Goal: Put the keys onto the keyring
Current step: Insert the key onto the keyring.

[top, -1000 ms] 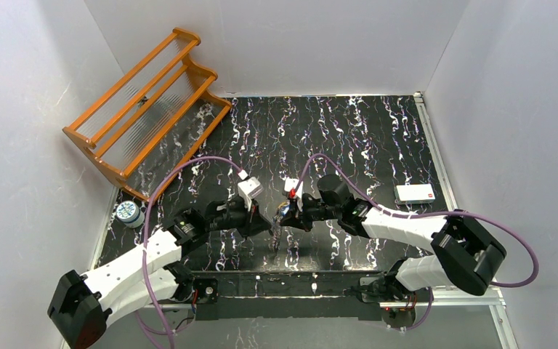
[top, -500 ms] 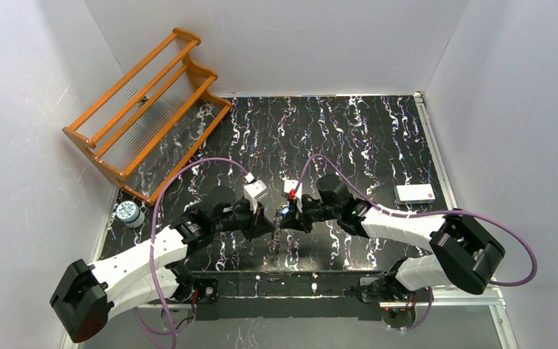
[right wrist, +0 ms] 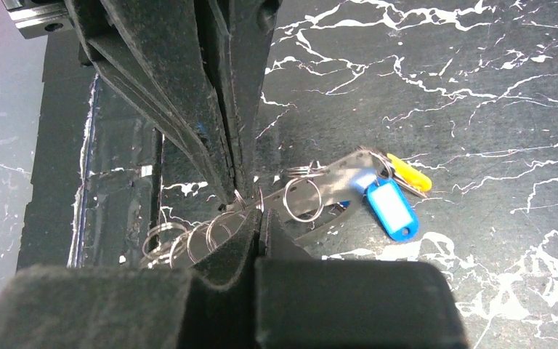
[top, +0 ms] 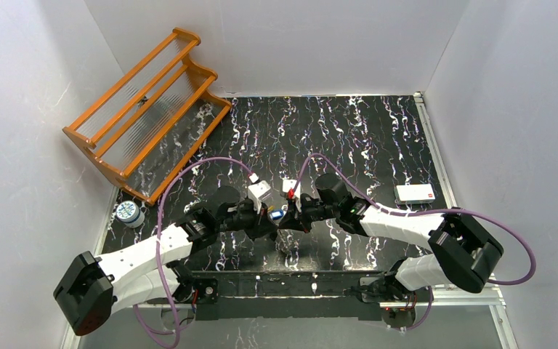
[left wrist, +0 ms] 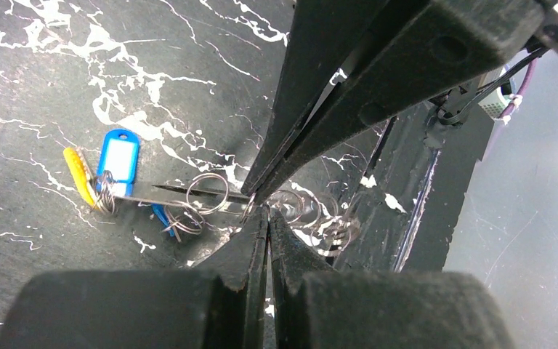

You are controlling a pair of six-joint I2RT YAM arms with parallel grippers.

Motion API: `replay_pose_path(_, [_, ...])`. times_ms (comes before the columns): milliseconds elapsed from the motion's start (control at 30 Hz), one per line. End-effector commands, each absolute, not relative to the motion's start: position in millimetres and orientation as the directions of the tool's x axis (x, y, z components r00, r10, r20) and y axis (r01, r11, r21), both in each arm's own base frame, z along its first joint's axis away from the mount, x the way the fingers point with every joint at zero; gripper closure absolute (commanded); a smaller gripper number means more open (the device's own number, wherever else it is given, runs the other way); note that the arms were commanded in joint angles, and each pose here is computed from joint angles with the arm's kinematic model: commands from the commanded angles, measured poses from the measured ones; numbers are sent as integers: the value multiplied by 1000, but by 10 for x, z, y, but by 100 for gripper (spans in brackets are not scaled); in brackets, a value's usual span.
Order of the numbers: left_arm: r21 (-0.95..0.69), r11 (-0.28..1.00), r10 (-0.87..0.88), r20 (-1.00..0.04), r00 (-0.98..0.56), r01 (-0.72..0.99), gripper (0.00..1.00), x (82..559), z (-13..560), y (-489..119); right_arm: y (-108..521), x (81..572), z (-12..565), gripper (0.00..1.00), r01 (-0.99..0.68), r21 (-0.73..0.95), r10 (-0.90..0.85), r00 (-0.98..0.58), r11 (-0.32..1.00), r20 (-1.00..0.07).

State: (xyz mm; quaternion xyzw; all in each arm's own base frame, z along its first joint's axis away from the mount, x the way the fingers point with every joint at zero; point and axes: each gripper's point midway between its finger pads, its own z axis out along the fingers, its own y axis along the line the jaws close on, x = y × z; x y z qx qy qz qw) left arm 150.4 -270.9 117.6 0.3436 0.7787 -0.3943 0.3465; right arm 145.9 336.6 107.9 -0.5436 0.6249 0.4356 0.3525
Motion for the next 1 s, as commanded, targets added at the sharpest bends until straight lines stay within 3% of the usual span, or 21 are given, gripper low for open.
replay_pose_path(0, [-351, 447, 251, -833, -492, 822, 100, 1556, 1260, -2761, 3448, 1502, 1238, 99, -989, 149, -343, -143, 9, -928])
replay_pose_path(533, [-370, 602, 165, -810, -563, 708, 100, 1689, 1174, -2576, 3431, 1485, 1231, 99, -989, 150, -346, -143, 6, -927])
replay_pose_path(967, [-368, 636, 193, -775, -601, 679, 100, 1624, 992, -2461, 3451, 1495, 1274, 99, -989, 145, -333, -138, 3, -933])
